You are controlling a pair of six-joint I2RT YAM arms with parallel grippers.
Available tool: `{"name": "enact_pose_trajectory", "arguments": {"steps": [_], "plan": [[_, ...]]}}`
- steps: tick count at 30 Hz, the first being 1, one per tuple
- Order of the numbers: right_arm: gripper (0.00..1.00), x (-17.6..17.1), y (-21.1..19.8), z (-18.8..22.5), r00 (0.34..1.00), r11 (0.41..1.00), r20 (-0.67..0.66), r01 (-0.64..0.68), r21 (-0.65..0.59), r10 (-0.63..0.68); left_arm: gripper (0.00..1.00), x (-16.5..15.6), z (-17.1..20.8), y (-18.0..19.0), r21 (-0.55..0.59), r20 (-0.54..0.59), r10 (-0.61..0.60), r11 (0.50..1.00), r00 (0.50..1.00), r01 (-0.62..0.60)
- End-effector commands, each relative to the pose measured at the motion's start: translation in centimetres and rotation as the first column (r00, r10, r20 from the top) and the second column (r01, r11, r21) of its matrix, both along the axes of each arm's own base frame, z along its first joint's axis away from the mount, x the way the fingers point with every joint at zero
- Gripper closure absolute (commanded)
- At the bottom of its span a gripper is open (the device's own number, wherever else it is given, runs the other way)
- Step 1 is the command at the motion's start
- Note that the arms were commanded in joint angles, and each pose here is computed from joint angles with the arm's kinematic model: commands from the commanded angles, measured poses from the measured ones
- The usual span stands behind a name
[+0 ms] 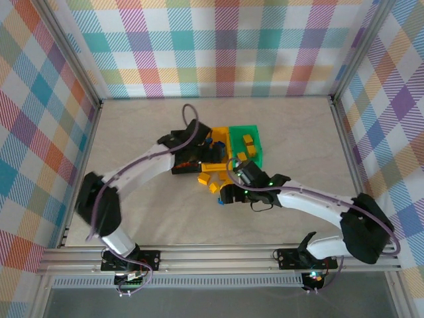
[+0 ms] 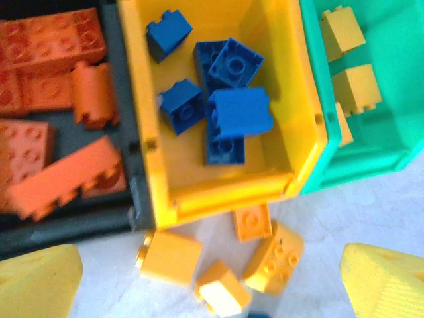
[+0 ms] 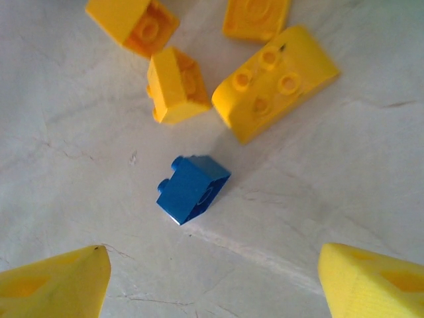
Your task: Sort the legos into containers by color
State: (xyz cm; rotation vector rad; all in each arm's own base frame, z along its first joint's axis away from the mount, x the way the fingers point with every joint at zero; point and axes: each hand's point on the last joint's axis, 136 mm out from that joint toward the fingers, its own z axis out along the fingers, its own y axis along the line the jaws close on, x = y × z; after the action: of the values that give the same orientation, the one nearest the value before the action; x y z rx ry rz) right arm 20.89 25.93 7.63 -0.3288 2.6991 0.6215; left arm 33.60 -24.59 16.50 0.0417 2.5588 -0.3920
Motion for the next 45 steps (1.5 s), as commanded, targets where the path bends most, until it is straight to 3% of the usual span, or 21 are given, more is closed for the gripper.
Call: {"name": "enact_pose_trajectory", "arguments": {"steps": [1,7,13,18,24,33,39,45], "plan": [[0.19,0.7,2.0,0.1,1.0,0.999,0.008,0.012,0.033,-0.013,0.0,-2.8,-0.1,1.5,-0.055,0.003,0.028,0.998,1.0,-0.027],[0.2,1.4,4.0,-0.8,1.0,1.0,0.019,-0.002,0.008,0.002,0.0,-8.1,-3.6,5.5,-0.062,-0.049,0.074,0.995,0.996,-0.077],[0.29,2.1,3.7,-2.6,0.999,0.994,0.004,0.039,-0.1,-0.039,0.0,-10.6,-5.5,8.1,-0.055,-0.064,0.129,0.99,0.99,-0.132],[0.37,2.0,3.1,-4.1,0.999,0.982,-0.025,0.04,-0.182,-0.046,0.0,-11.1,-6.1,9.1,-0.036,-0.076,0.152,0.987,0.985,-0.155],[0.57,1.8,2.9,-4.8,0.998,0.979,-0.04,0.042,-0.199,-0.05,0.0,-10.9,-5.9,9.1,-0.043,-0.071,0.152,0.987,0.986,-0.155],[0.75,2.5,3.2,-0.5,0.999,0.992,0.045,0.02,-0.122,-0.015,0.0,-10.5,-5.0,9.0,-0.033,-0.05,0.135,0.99,0.99,-0.137],[0.75,7.1,3.7,5.7,0.989,0.999,0.147,0.031,-0.044,-0.024,0.0,-10.1,-4.9,8.6,-0.029,-0.046,0.117,0.993,0.992,-0.118],[0.72,13.6,5.1,6.3,0.984,0.996,0.172,0.062,-0.062,-0.051,0.0,-10.0,-5.4,8.2,-0.018,-0.066,0.096,0.995,0.993,-0.097]]}}
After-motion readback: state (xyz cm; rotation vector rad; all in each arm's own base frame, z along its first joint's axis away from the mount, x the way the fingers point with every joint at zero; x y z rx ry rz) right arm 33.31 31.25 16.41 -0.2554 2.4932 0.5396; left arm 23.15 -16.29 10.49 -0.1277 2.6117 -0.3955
